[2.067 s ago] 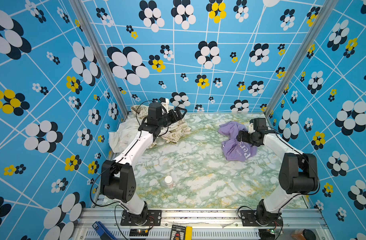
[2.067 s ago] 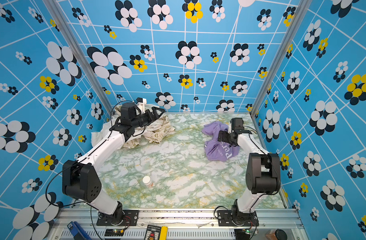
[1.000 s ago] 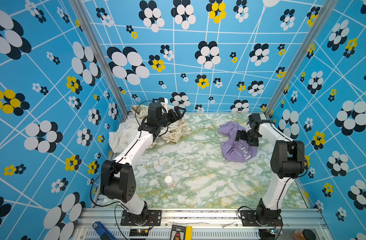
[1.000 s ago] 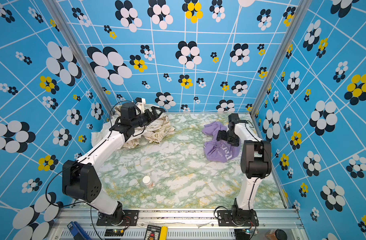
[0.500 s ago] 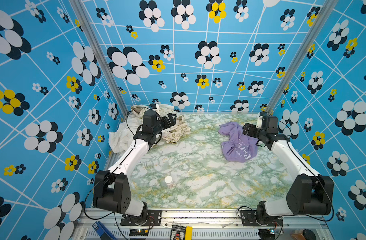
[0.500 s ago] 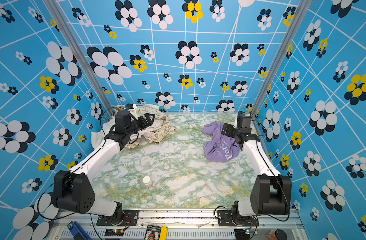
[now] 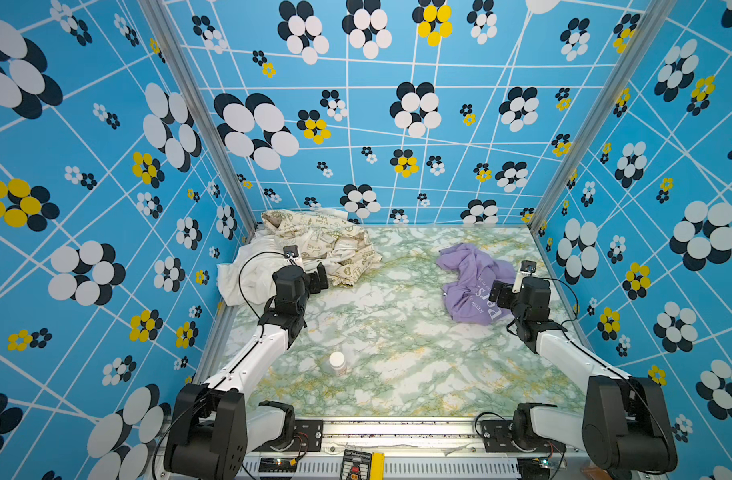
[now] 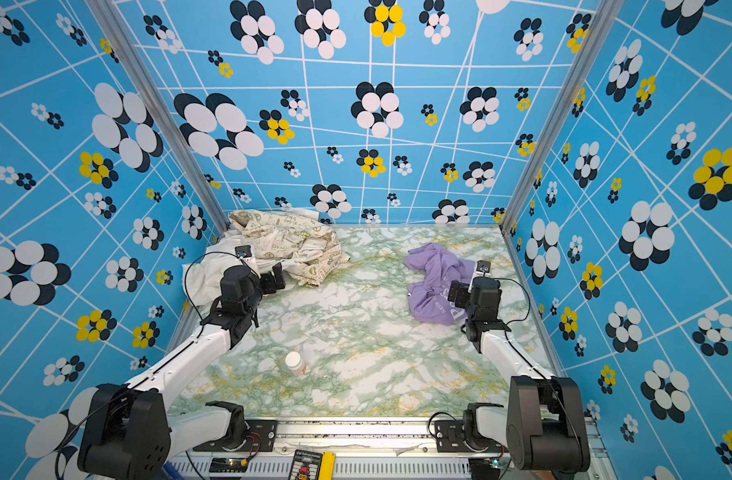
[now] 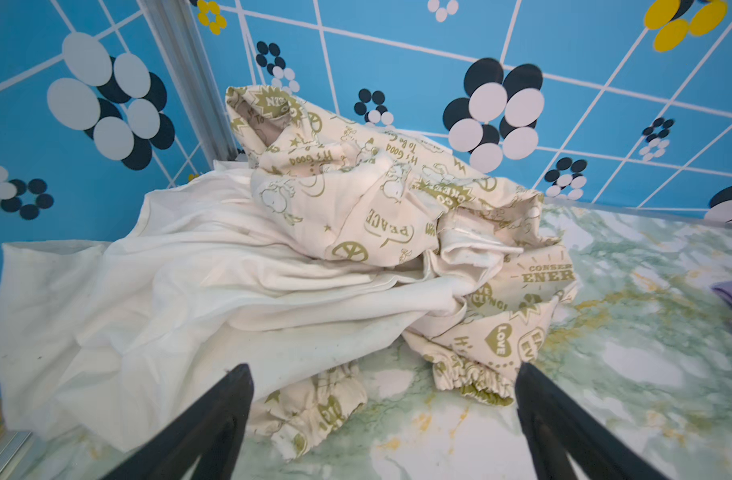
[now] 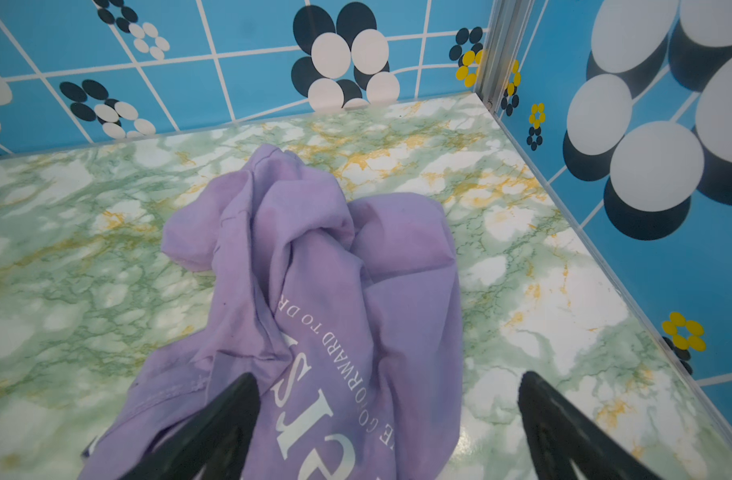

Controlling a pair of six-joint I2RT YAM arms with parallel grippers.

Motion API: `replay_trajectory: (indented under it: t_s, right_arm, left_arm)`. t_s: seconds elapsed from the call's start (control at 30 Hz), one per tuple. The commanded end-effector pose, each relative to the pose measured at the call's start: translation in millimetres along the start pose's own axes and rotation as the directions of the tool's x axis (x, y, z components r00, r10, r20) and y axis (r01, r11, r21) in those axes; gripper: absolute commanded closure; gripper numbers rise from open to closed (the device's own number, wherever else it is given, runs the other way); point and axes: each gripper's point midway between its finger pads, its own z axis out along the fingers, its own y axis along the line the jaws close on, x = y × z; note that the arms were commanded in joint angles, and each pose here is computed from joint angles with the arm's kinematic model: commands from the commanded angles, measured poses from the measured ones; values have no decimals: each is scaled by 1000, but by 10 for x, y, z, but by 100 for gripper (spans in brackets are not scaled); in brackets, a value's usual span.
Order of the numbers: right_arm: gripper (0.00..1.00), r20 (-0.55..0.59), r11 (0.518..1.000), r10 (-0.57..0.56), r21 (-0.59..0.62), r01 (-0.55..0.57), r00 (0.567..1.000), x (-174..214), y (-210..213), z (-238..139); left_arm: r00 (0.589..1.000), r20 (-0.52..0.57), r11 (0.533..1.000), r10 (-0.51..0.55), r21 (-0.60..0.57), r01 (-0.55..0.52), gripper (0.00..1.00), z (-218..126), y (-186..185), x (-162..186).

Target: Pick out a specific cloth from the pile

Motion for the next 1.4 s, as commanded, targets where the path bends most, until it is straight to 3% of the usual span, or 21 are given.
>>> replay_trajectory:
  t_s: [0.0,0.07,0.2,0.4,0.57,0.67,0.93,1.13,1.37]
  right_arm:
    - [1,105,1000,-21,20,19,994,-165,-19,42]
    - [1,47,1000,-20,3,20,999,-107,21,99]
    - [1,104,997,15,-83,-7,994,-95,170,145]
    - [1,119,998,31,-53,-24,992,137,109,202]
    - [1,187,975,-17,-213,58,982,271,401,225]
    - [1,120,967,-50,-243,78,992,317,462,254]
    - [1,132,967,-44,-243,75,990,303,464,262]
    - [1,135,967,-42,-243,74,990,294,466,263]
    - [1,133,967,-42,-242,74,990,300,462,262]
  left_arm:
    - [997,50,995,64,-83,-59,1,-33,207,15]
    - [997,43,992,60,-112,-55,1,-18,295,145]
    - [998,49,993,35,-118,-29,1,30,382,311]
    - [995,84,997,60,-46,-56,1,135,304,238]
    - [994,76,997,79,-31,-77,1,188,301,250]
    - [996,63,997,68,-53,-64,1,135,367,319]
    - [999,42,996,1,-85,2,1,14,517,677]
    - [998,51,999,32,-38,-30,1,145,461,641]
    - [999,25,999,30,41,-31,1,355,398,852]
